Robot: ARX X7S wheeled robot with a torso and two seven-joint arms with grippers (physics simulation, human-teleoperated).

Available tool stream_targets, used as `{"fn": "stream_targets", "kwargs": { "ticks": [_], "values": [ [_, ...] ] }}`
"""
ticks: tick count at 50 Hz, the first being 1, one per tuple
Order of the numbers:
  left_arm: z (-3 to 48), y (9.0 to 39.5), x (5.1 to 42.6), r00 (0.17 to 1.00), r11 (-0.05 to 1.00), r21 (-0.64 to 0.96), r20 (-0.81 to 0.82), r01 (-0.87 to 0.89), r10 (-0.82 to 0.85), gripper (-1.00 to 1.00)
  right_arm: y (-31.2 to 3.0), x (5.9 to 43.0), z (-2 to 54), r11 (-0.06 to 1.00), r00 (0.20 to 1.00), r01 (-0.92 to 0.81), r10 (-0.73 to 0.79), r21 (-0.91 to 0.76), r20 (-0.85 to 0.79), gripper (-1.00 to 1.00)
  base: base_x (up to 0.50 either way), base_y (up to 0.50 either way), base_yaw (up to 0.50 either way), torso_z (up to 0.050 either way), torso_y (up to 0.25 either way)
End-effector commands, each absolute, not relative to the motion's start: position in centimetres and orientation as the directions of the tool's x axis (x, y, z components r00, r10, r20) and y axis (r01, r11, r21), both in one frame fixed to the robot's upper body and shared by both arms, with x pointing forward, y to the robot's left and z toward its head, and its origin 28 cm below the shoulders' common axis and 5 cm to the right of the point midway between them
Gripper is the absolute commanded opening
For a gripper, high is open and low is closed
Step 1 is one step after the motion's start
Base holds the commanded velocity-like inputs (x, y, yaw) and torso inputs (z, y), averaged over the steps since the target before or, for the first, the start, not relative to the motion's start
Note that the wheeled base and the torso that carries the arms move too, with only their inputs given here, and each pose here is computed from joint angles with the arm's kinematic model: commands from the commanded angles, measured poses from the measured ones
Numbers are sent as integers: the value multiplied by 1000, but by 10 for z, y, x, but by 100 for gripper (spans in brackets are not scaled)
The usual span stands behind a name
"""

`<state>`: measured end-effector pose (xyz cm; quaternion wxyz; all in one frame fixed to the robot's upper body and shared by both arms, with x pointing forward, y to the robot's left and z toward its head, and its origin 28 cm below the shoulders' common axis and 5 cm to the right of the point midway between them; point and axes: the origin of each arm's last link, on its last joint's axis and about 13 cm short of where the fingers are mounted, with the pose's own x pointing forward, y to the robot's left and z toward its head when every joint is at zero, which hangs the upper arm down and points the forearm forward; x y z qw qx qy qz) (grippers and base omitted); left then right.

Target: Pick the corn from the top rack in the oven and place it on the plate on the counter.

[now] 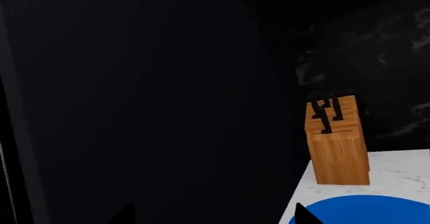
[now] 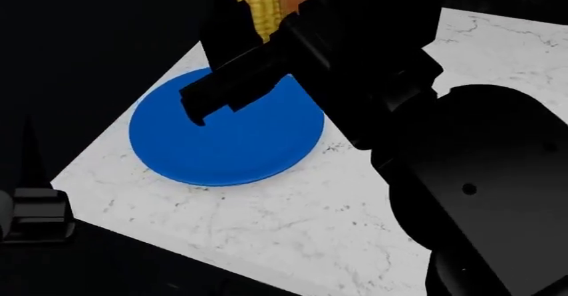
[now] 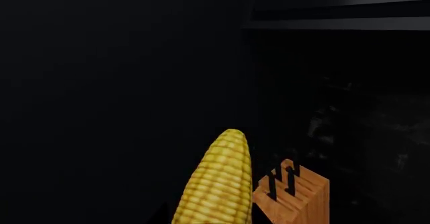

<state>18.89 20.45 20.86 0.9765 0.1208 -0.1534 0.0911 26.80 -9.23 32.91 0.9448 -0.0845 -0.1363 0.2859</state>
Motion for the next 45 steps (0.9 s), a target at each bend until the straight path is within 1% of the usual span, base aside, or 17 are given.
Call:
{"fn": "stream_targets", "kwargs": {
  "ticks": [1,45],
  "values": [
    [208,206,185,945,955,196,285,-222,161,100,-93,264,334,850,806,-478,524,-221,275,-100,0,0,500,0,0],
    [208,205,185,944,956,195,289,-220,158,100,-91,265,336,832,789,-508,554,-223,265,-100,0,0,500,0,0]
  ]
}}
